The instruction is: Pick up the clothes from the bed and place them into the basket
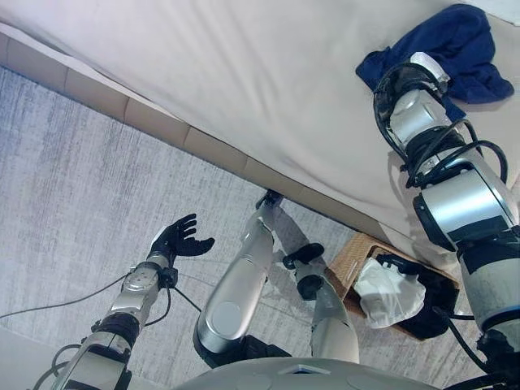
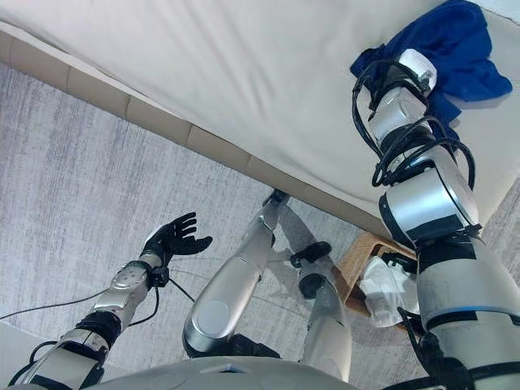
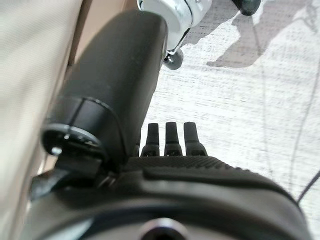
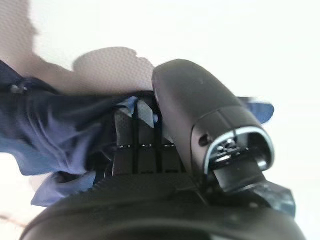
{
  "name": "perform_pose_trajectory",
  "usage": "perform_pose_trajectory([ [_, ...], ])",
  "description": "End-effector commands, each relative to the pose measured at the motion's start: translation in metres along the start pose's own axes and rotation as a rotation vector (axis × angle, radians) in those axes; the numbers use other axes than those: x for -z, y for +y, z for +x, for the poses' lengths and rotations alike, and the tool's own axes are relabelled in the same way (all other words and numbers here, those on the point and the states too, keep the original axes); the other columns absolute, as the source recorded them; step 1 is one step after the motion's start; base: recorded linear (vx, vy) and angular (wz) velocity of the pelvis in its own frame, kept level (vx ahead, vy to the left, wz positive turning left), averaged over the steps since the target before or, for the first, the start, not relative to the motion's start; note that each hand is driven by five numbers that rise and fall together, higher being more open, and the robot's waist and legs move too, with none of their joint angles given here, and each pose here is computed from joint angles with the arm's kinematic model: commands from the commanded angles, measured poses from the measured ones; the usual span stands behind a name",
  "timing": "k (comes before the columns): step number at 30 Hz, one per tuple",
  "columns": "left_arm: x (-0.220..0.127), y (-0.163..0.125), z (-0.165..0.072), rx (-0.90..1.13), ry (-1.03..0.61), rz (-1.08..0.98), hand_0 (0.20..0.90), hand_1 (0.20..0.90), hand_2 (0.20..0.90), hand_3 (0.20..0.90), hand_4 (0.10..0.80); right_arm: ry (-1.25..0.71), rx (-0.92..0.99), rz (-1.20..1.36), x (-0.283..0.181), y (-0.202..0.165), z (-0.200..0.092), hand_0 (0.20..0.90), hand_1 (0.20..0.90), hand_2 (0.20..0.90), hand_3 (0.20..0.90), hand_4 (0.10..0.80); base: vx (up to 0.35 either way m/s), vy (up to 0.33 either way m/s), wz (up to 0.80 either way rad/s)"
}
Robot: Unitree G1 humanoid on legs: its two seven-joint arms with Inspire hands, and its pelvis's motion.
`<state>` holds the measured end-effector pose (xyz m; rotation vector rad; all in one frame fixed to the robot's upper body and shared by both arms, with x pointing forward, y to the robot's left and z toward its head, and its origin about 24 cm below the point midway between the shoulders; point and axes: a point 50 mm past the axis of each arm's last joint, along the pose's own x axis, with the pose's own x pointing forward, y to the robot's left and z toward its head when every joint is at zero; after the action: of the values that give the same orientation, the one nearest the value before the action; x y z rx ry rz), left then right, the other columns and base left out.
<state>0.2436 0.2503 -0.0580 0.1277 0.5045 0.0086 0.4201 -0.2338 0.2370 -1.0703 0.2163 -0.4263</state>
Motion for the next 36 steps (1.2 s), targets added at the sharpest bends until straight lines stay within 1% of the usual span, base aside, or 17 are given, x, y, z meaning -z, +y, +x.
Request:
perform_pose_trajectory([
  [1,0.032,0.021,-0.018,-0.062,0.085,0.007,0.9,0.9,0.9,0.9,0.8,-0.071,0.1,-0.025,0.0,-0.012,0.0,0.3,0.3,0.3,0.2,0.1,-0.02,-0.026,-0.24],
  [9,0.037,0.029,-0.023,-0.082,0.106,0.019,0.9,0.9,0.9,0.9,0.8,-0.094,0.081,0.051,0.014,-0.017,0.002,0.3,0.3,0.3,0.2,0.1,-0.008,-0.055,-0.13],
  [14,0.041,0.039,-0.026,-0.131,0.144,0.056,0.9,0.9,0.9,0.9,0.8,-0.201,0.071,0.176,0.01,-0.025,-0.004,0.3,0.3,0.3,0.2,0.1,0.025,-0.137,-0.08],
  [19,0.064,0.046,-0.037,-0.176,0.264,0.106,0.9,0.9,0.9,0.9,0.8,-0.309,0.1,0.268,0.011,-0.025,-0.018,0.3,0.3,0.3,0.2,0.1,0.03,-0.106,-0.09],
  [23,0.083,0.043,-0.046,-0.191,0.362,0.11,0.9,0.9,0.9,0.9,0.8,-0.364,0.16,0.284,0.022,-0.026,-0.032,0.3,0.3,0.3,0.2,0.1,0.06,-0.039,-0.03],
  [26,0.106,0.034,-0.06,-0.167,0.444,0.108,0.9,0.9,0.9,0.9,0.8,-0.383,0.22,0.267,0.035,-0.032,-0.042,0.3,0.3,0.3,0.2,0.1,0.063,0.07,-0.1],
  [29,0.128,0.023,-0.073,-0.144,0.531,0.108,0.9,0.9,0.9,0.9,0.8,-0.406,0.296,0.247,0.04,-0.049,-0.05,0.3,0.3,0.3,0.2,0.1,0.069,0.016,-0.11],
  [31,0.141,0.017,-0.082,-0.128,0.588,0.105,0.9,0.9,0.9,0.9,0.8,-0.43,0.383,0.264,0.041,-0.068,-0.057,0.3,0.3,0.3,0.2,0.1,0.014,0.009,-0.33],
  [33,0.147,0.015,-0.086,-0.121,0.612,0.098,0.9,0.9,0.9,0.9,0.8,-0.453,0.438,0.28,0.043,-0.081,-0.062,0.3,0.3,0.3,0.2,0.1,-0.006,-0.004,-0.4],
  [34,0.151,0.012,-0.09,-0.115,0.63,0.086,0.9,0.9,0.9,0.9,0.8,-0.481,0.494,0.313,0.046,-0.094,-0.068,0.3,0.3,0.3,0.2,0.1,-0.01,-0.016,-0.39],
  [36,0.158,0.008,-0.095,-0.118,0.648,0.063,0.9,0.9,0.9,0.9,0.8,-0.524,0.587,0.364,0.051,-0.109,-0.078,0.3,0.3,0.3,0.2,0.1,0.005,-0.037,-0.35],
])
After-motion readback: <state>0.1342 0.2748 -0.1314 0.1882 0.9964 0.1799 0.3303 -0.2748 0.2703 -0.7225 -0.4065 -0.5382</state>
